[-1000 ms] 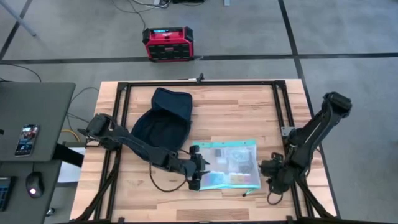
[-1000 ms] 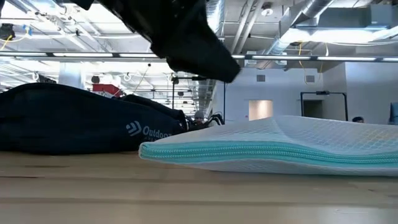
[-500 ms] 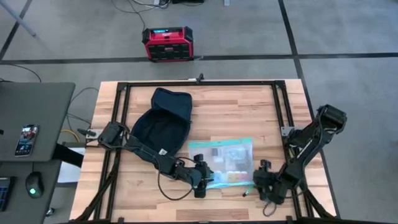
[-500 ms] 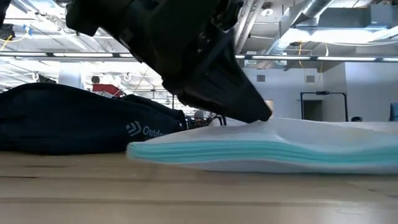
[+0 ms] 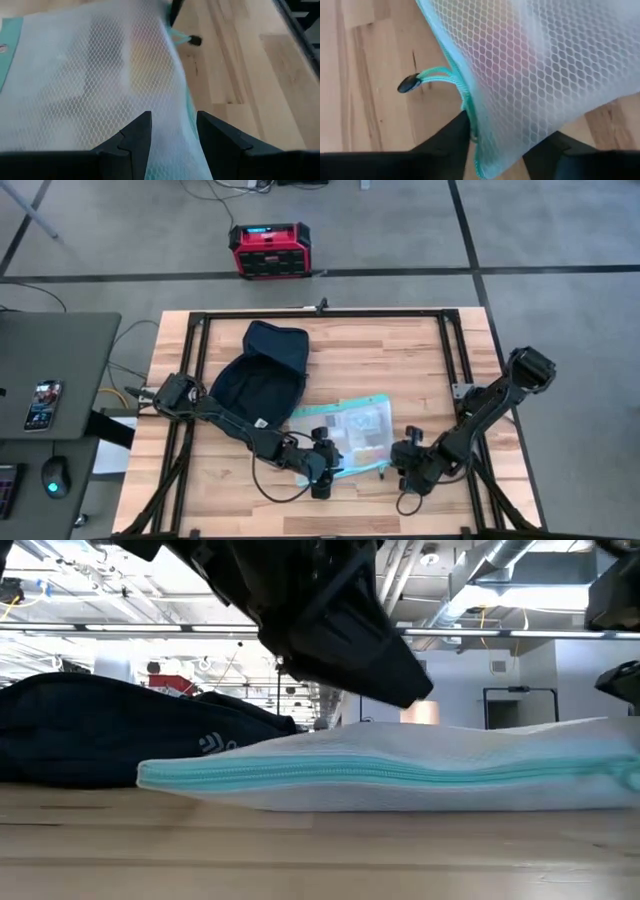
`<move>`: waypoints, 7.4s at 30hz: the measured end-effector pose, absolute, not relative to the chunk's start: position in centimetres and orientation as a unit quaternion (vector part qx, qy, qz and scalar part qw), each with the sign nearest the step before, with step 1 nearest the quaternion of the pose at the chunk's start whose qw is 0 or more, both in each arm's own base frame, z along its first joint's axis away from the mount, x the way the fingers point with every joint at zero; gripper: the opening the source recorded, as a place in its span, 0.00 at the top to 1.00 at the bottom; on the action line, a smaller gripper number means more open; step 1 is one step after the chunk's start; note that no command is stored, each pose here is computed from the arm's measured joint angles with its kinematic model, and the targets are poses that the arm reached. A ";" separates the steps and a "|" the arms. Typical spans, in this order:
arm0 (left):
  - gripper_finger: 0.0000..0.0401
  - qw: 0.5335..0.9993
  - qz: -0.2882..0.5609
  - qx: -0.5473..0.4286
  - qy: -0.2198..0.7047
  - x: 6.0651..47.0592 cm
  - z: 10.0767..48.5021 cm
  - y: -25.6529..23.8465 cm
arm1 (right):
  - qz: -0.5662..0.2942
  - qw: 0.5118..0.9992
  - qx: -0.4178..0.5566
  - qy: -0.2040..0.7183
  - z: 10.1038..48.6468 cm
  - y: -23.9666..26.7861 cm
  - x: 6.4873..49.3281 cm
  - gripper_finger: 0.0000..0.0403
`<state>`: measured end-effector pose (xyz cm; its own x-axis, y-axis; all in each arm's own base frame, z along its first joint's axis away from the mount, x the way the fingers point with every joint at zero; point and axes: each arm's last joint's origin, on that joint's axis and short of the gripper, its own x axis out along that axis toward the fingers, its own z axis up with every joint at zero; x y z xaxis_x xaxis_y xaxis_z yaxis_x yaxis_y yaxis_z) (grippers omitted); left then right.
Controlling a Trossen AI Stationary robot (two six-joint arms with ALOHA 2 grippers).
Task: Unpack backpack
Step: Remove the pill organizer from the zip bag
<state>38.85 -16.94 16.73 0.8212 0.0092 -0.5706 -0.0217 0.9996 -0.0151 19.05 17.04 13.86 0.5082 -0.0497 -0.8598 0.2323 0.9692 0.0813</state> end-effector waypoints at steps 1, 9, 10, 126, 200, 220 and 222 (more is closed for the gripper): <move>0.64 0.954 0.007 -0.009 0.300 38.8 16.7 -17.0 | -0.079 0.859 0.099 0.496 14.0 16.9 19.2 0.76; 0.64 0.959 -0.014 -0.021 0.281 38.4 20.8 -17.3 | 0.001 0.870 0.154 0.468 20.2 16.9 22.8 0.95; 0.64 0.961 -0.017 -0.022 0.274 38.4 21.9 -17.3 | 0.009 0.875 0.161 0.456 21.3 16.7 23.3 0.95; 0.61 0.867 -0.033 0.035 0.496 41.2 24.1 -8.8 | -0.067 0.816 0.432 0.377 25.0 22.8 17.2 0.46; 0.63 0.871 -0.069 -0.020 0.485 38.7 15.7 -12.5 | -0.119 0.766 0.272 0.570 17.2 14.3 30.4 1.00; 0.63 0.859 -0.058 0.016 0.509 38.1 16.2 -11.8 | -0.060 0.726 0.337 0.597 24.8 23.1 27.7 1.00; 0.63 0.840 -0.063 0.033 0.538 37.1 17.7 -11.8 | -0.070 0.746 0.315 0.583 25.4 22.6 28.0 1.00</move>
<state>37.13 -11.84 17.69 0.4127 -0.0694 -0.9082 0.1412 0.9899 -0.0114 28.03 22.63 25.42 0.3110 0.2620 -0.9136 0.4720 0.7918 0.3877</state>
